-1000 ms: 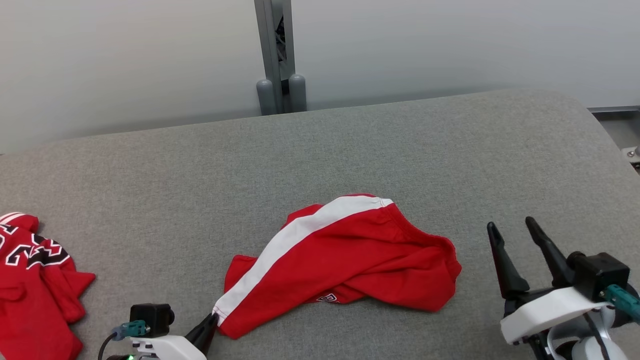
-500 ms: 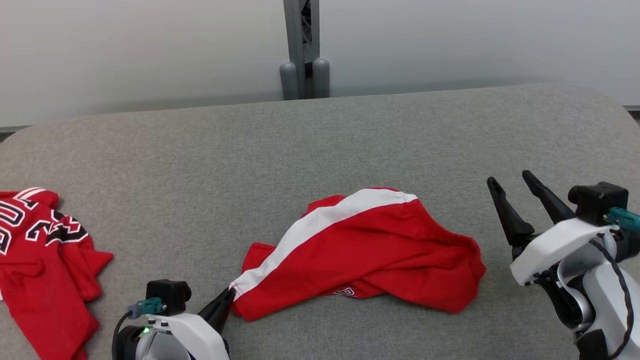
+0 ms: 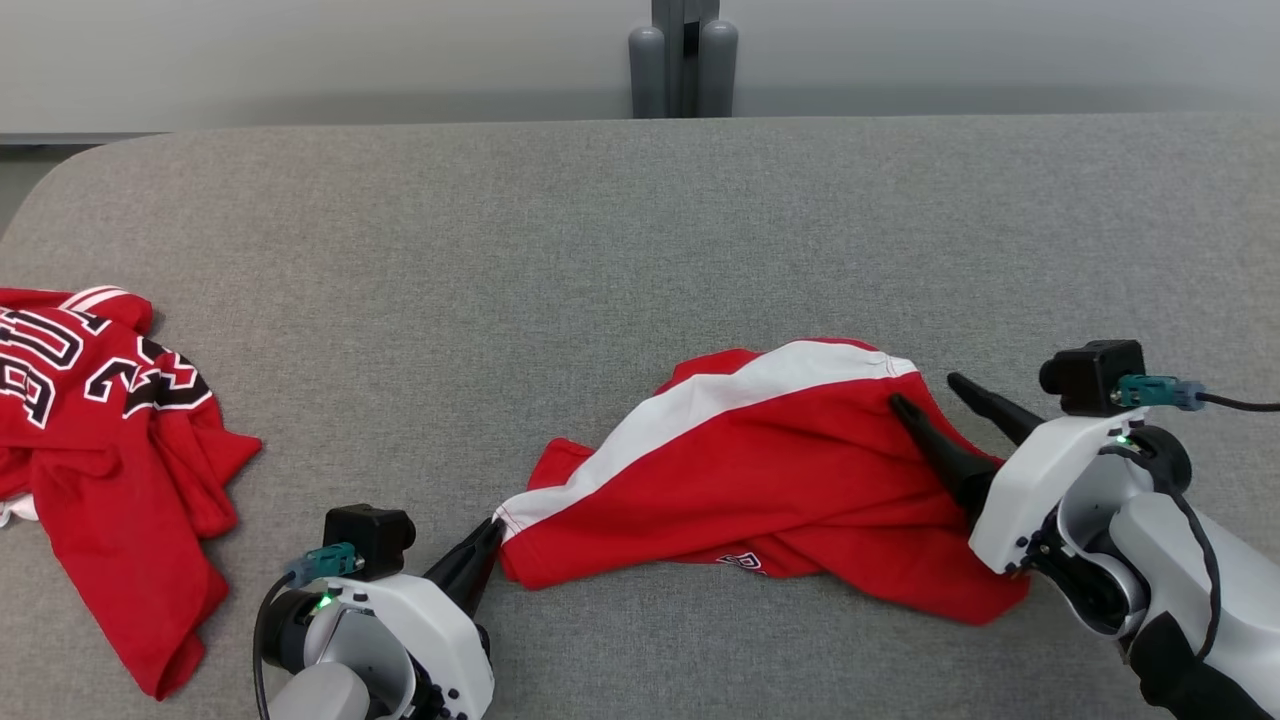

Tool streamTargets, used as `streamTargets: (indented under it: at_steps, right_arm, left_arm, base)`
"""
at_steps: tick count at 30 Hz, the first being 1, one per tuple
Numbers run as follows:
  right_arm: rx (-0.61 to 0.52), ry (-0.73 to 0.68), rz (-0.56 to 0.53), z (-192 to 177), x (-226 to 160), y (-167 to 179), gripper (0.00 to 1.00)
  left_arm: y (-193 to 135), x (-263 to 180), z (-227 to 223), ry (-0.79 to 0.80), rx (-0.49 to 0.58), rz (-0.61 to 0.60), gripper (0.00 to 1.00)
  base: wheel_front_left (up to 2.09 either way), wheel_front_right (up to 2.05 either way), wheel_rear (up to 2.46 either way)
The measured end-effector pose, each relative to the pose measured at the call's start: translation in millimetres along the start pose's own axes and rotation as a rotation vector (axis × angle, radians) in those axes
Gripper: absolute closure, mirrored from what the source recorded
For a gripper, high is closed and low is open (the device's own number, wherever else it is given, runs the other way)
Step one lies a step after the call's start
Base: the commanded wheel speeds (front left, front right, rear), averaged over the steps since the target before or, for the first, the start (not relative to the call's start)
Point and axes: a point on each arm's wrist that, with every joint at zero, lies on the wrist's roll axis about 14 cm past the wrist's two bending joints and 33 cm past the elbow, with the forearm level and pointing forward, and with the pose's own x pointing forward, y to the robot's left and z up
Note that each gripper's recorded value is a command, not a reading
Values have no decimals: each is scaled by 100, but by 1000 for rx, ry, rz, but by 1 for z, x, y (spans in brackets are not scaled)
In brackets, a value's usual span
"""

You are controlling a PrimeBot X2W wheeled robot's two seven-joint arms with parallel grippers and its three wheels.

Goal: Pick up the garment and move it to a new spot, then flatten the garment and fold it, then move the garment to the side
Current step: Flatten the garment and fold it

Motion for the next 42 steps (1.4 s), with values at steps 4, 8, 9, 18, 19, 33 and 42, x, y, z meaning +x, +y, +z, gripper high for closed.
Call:
streamTargets:
  at_steps: [4, 8, 9, 18, 19, 33, 42]
  right_arm:
    - [55, 73, 41, -16, 6, 12, 0]
    - [45, 62, 57, -9, 9, 12, 93]
    - [49, 53, 61, -7, 10, 13, 100]
    - [32, -114, 76, 35, 2, 12, 100]
    - [36, -137, 73, 41, -1, 11, 100]
    - [-25, -549, -6, 142, -80, 8, 100]
    - [-51, -635, -141, 116, -133, 5, 100]
  left_arm:
    - [4, 0, -3, 3, -7, 9, 100]
    - [4, 4, 1, -9, -4, 11, 100]
    - [4, 4, 3, -17, -4, 10, 100]
    - [13, 2, 44, -178, 22, 49, 100]
    - [15, 0, 53, -208, 28, 57, 100]
    - [-28, -72, 193, -701, 176, 35, 100]
    - [-78, -101, 194, -716, 234, -48, 100]
  base:
    - [0, 0, 0]
    - [0, 0, 0]
    - [0, 0, 0]
    - [0, 0, 0]
    - [0, 0, 0]
    - [0, 0, 0]
    - [0, 0, 0]
